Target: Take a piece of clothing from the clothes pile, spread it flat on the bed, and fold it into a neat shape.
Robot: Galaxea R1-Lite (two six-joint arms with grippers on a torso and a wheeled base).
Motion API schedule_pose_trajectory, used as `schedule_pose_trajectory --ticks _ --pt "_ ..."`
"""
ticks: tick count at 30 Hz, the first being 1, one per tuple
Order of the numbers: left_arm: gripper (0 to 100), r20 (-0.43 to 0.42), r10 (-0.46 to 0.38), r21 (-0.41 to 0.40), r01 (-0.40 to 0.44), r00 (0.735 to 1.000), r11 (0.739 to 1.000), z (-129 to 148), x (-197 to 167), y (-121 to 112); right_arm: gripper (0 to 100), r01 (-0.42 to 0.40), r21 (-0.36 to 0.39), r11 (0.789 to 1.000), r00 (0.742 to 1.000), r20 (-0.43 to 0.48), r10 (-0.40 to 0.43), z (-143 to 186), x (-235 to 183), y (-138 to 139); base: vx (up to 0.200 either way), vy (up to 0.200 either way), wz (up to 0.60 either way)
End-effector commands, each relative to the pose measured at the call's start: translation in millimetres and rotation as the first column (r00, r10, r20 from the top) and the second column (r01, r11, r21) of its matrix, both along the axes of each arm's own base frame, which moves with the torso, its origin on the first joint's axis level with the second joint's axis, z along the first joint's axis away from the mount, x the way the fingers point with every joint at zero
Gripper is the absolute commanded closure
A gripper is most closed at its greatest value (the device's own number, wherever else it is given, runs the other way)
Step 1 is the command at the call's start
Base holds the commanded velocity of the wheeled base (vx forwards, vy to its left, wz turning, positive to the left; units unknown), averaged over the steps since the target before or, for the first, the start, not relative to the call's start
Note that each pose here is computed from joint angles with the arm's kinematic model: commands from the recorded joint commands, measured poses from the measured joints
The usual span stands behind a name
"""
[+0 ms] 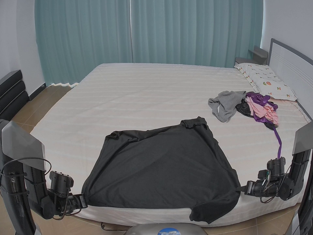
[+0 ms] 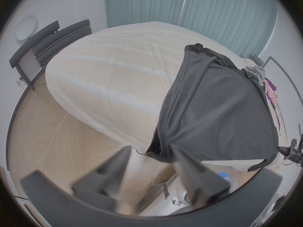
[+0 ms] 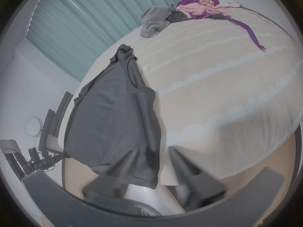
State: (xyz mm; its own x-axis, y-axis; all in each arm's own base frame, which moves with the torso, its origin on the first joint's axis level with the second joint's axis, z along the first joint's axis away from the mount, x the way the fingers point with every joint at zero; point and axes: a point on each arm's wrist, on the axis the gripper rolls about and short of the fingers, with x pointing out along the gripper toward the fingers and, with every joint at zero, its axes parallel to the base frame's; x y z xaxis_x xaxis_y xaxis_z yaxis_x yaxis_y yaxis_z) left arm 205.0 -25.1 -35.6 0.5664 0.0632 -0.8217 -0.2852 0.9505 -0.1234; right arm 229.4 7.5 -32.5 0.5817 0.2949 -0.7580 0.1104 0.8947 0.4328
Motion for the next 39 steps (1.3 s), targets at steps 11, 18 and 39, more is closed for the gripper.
schedule_pose_trajectory --ticks 11,18,39 --pt "0 0.157 0.053 -0.056 -0.045 0.986 0.997 23 20 1 0 0.097 0.102 0.99 0.984 0.141 -0.11 27 12 -2 0.0 0.0 0.0" --pt "0 0.217 0.05 -0.072 -0.035 0.975 0.997 36 21 0 0 0.088 0.136 0.987 0.973 0.201 -0.115 40 10 4 0.0 0.0 0.0" --pt "0 0.232 0.104 -0.127 -0.076 0.967 0.989 36 28 2 0 0.061 0.157 0.986 0.976 0.199 -0.092 44 4 14 0.0 0.086 0.0"
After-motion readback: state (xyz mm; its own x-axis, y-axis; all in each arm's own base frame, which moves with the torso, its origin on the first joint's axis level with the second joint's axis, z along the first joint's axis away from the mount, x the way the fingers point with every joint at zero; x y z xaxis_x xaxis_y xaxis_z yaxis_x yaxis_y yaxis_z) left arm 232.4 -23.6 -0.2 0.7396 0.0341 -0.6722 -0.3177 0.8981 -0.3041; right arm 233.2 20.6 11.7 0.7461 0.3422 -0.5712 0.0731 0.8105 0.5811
